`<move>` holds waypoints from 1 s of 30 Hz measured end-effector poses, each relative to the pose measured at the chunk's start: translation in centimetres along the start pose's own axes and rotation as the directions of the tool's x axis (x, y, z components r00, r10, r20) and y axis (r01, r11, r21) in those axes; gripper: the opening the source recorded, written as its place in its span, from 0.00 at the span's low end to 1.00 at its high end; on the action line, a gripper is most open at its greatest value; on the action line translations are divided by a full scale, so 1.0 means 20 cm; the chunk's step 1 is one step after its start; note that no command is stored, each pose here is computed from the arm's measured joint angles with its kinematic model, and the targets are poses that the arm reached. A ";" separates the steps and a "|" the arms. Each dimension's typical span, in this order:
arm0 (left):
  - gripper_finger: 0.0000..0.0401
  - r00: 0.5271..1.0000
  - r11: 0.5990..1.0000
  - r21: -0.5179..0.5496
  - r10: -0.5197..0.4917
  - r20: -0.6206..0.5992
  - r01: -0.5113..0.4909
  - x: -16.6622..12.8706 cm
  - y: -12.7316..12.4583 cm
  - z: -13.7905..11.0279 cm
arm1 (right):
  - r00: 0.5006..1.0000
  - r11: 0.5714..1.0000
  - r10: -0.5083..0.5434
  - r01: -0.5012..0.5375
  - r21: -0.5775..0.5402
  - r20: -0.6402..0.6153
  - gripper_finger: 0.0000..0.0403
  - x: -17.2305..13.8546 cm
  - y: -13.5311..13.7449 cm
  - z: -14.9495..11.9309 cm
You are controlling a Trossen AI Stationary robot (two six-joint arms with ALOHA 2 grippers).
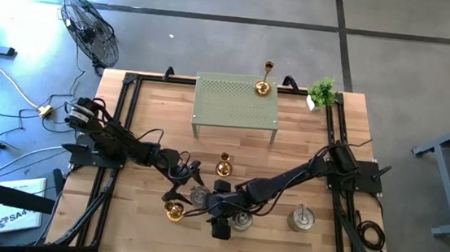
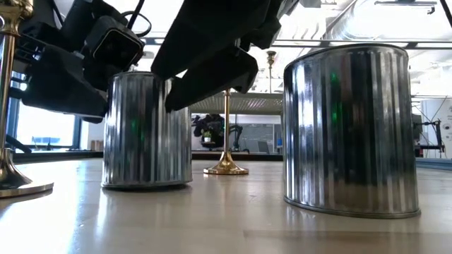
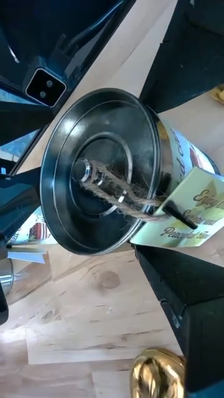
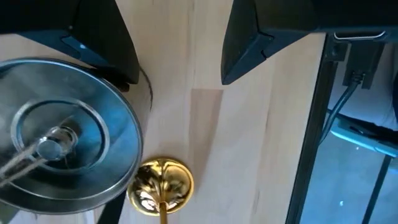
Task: Pick & Place candle stick holders
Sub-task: Put the top silver scented candle on the shelf
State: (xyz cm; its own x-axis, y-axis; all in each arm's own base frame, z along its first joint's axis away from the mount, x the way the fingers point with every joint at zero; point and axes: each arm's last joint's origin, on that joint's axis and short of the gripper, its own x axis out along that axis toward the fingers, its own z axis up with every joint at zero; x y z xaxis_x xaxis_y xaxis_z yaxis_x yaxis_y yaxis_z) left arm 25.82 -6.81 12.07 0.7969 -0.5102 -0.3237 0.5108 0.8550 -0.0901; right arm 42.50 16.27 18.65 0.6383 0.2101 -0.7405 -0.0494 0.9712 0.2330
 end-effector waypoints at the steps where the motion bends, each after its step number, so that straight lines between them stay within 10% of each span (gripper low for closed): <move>1: 0.88 1.000 1.000 0.001 -0.002 0.000 0.002 0.00 0.00 0.00 | 1.000 1.000 0.000 0.000 -0.002 0.000 0.56 0.00 0.00 0.00; 30: 0.88 1.000 1.000 -0.010 -0.009 -0.023 0.009 0.01 0.00 0.01 | 0.994 0.993 -0.046 0.057 0.100 -0.102 0.56 0.00 -0.04 -0.04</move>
State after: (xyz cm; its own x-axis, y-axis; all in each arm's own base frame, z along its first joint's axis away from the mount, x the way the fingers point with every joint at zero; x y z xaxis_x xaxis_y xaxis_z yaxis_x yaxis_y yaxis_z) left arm 26.15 -6.92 12.15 0.7845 -0.5154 -0.3448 0.5143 0.8515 -0.1027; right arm 41.88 15.52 17.99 0.5578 0.1752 -0.8112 0.0636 0.9655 0.2523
